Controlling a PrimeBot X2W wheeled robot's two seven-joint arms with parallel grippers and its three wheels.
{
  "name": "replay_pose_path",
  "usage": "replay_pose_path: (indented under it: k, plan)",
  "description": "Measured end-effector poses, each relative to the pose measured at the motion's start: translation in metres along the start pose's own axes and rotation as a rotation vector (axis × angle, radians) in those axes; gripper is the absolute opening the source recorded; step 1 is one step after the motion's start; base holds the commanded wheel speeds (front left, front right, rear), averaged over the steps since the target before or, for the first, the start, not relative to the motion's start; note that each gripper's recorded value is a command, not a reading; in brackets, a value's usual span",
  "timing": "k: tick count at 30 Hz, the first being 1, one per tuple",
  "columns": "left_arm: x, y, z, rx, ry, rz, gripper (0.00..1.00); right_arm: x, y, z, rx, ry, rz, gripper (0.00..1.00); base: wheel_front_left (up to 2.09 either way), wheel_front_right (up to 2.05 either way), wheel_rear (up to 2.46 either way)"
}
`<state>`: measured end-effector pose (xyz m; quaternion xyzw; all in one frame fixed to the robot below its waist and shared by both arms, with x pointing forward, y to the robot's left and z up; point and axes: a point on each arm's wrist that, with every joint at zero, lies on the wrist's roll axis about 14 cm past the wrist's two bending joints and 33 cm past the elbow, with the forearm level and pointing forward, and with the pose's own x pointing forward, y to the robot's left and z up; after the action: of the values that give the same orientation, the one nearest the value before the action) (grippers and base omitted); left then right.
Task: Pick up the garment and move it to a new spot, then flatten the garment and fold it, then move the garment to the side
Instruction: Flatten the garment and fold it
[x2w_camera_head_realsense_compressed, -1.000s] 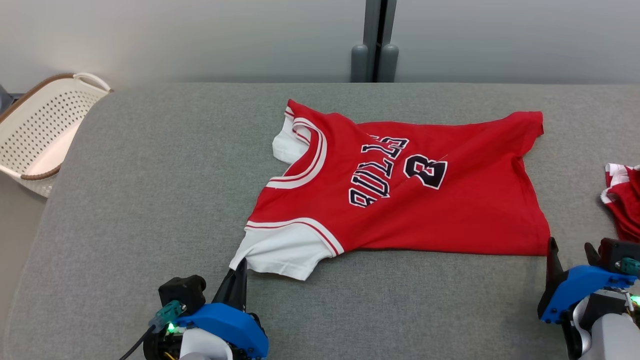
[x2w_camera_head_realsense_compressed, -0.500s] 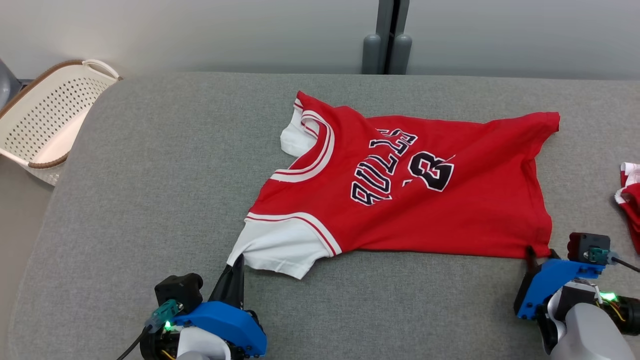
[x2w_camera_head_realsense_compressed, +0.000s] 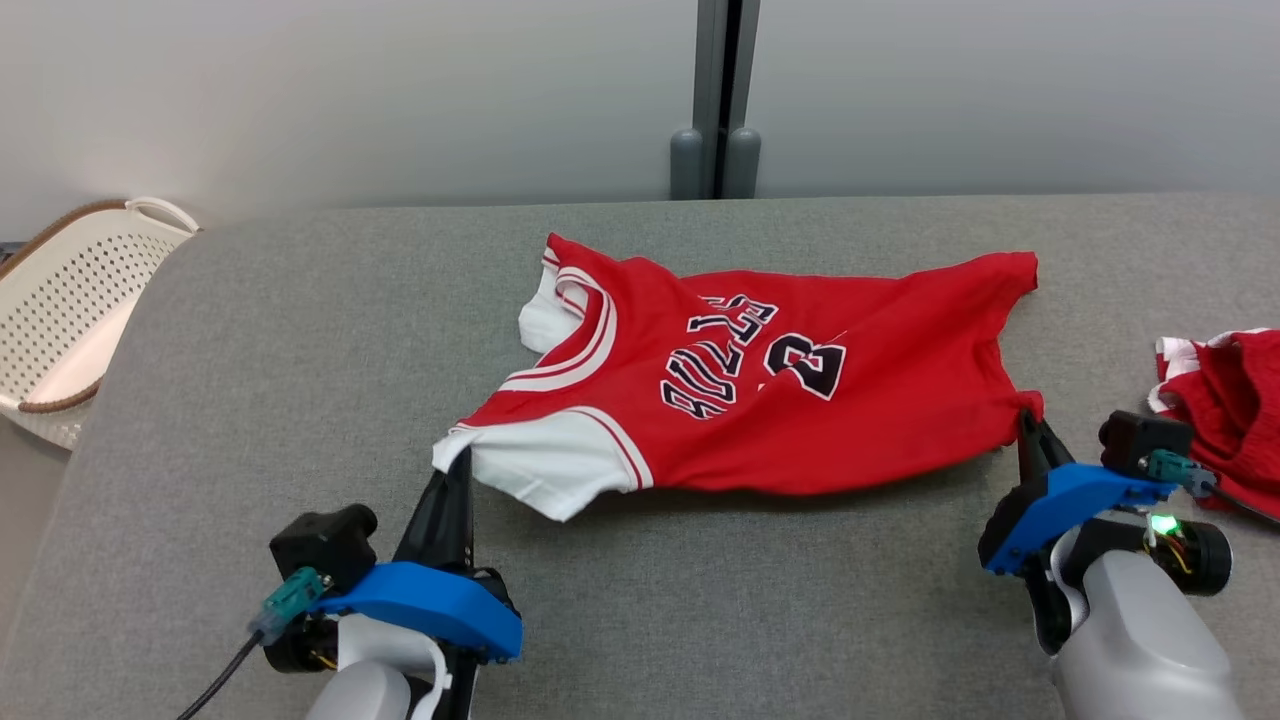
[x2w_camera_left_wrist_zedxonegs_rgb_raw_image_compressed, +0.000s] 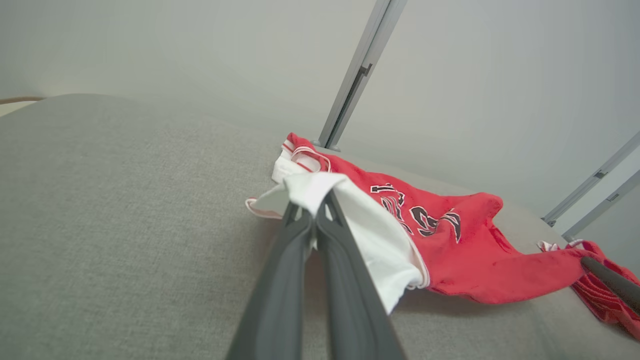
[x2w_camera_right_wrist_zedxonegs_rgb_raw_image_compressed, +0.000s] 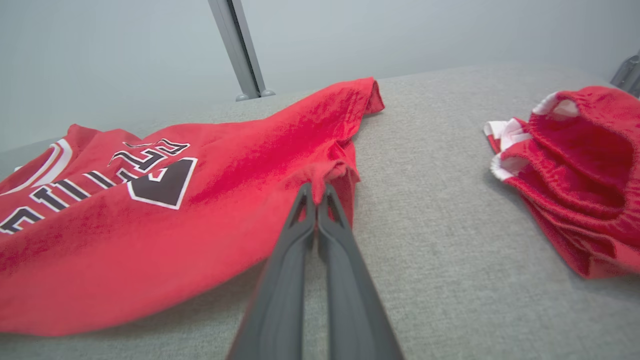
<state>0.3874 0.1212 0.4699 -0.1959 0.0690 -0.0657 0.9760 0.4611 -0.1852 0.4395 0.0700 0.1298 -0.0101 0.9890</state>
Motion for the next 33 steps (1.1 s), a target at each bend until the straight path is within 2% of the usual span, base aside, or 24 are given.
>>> replay_pose_path:
  k: [4,7,10,16,21,24,27,30,33]
  plan:
    - [0.005,-0.024,0.053,-0.057,-0.161,-0.082,0.00,-0.006,0.016,0.068,0.042,-0.218,0.058,0.00,0.00,0.00,0.00]
    - [0.003,-0.042,0.094,-0.146,-0.265,-0.148,0.00,-0.027,0.020,0.106,0.048,-0.364,0.089,0.00,0.00,0.00,0.00]
    - [-0.003,-0.065,0.140,-0.162,-0.357,-0.243,0.00,-0.055,0.015,0.149,0.035,-0.523,0.115,0.00,0.00,0.00,0.00]
    - [-0.037,-0.118,0.241,-0.071,-0.573,-0.444,0.00,-0.129,-0.001,0.234,-0.030,-0.794,0.116,0.00,0.00,0.00,0.00]
    - [-0.068,-0.160,0.294,0.041,-0.682,-0.581,0.00,-0.193,-0.010,0.284,-0.098,-0.962,0.080,0.00,0.00,0.00,0.00]
    - [-0.074,-0.175,0.308,0.104,-0.703,-0.619,0.00,-0.220,-0.009,0.302,-0.144,-1.024,0.059,0.00,0.00,0.00,0.00]
    - [-0.067,-0.185,0.310,0.153,-0.681,-0.639,0.00,-0.227,-0.009,0.307,-0.157,-1.028,0.047,0.00,0.00,0.00,0.00]
    - [-0.046,-0.187,0.300,0.168,-0.621,-0.635,0.00,-0.210,-0.013,0.298,-0.126,-0.957,0.042,0.00,0.00,0.00,0.00]
    - [-0.013,-0.187,0.288,0.175,-0.554,-0.626,0.00,-0.175,-0.019,0.283,-0.057,-0.855,0.052,0.00,0.00,0.00,0.00]
